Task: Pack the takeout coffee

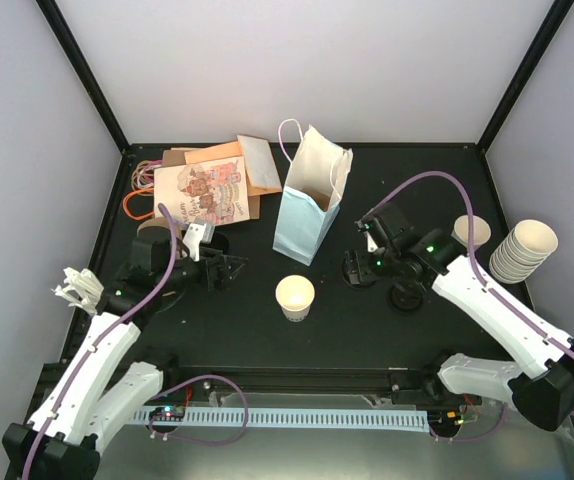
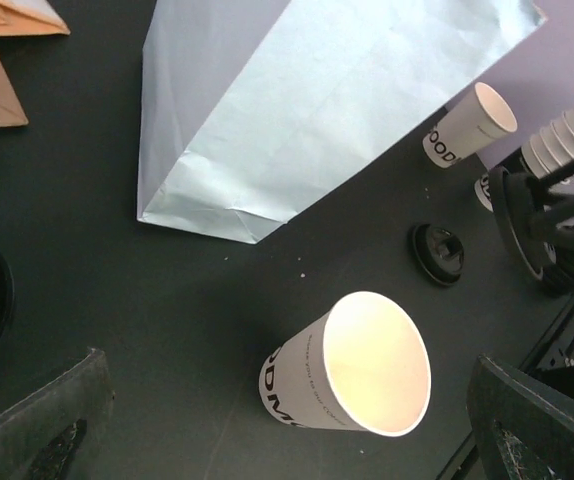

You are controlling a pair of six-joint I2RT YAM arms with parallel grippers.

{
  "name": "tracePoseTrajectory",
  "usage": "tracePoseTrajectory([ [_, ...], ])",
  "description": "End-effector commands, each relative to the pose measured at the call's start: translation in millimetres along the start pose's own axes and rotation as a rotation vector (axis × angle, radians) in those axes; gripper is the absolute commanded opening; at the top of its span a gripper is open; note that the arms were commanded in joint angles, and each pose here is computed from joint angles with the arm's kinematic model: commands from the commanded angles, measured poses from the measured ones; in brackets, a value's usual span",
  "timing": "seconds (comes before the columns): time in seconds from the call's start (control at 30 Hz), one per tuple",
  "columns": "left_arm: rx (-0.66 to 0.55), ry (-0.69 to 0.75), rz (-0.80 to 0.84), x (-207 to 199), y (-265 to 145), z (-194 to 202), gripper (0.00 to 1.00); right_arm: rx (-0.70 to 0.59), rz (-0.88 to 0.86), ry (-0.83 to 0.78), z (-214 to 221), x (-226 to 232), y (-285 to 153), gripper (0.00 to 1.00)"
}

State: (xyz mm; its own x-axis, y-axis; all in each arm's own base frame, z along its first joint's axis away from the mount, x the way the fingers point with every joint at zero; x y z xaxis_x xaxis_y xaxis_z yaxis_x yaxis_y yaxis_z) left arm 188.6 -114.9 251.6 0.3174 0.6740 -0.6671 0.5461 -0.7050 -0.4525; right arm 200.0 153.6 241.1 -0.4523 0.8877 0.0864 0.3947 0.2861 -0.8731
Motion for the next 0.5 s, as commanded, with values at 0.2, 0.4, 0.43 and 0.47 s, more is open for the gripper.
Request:
tracePoseTrajectory([
  [0.2,-0.054,-0.129,-0.052,10,1,-3,0.99,-0.004,-0.052,-0.206,-3,42,-1,0.75],
  [0.4,-0.115,-0.131,-0.014,9,-3,-2,0.99,-0.010,-0.067,-0.272,-3,62,0,0.75],
  [0.43,-0.114,-0.129,-0.010,9,-3,-1,0.99,-0.008,-0.065,-0.286,-4,65,1,0.75],
  [0.47,-0.108,-0.121,0.002,8,-2,1,0.99,-0.006,-0.066,-0.297,-4,69,1,0.75],
])
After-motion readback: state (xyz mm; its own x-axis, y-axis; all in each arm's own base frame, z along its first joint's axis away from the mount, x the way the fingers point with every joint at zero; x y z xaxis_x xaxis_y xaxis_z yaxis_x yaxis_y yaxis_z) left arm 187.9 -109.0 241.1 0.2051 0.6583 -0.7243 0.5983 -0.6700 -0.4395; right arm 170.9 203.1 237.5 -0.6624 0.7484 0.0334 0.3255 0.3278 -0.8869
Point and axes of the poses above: each gripper's point midway between its finger pads, its own y axis out along the fingers, its own x axis along the line the jaws close on, z = x × y, the point moved 6 cm from there along -y, back along the fingers, and after that the axes turned 13 degrees about -y, right-handed, at the moved point
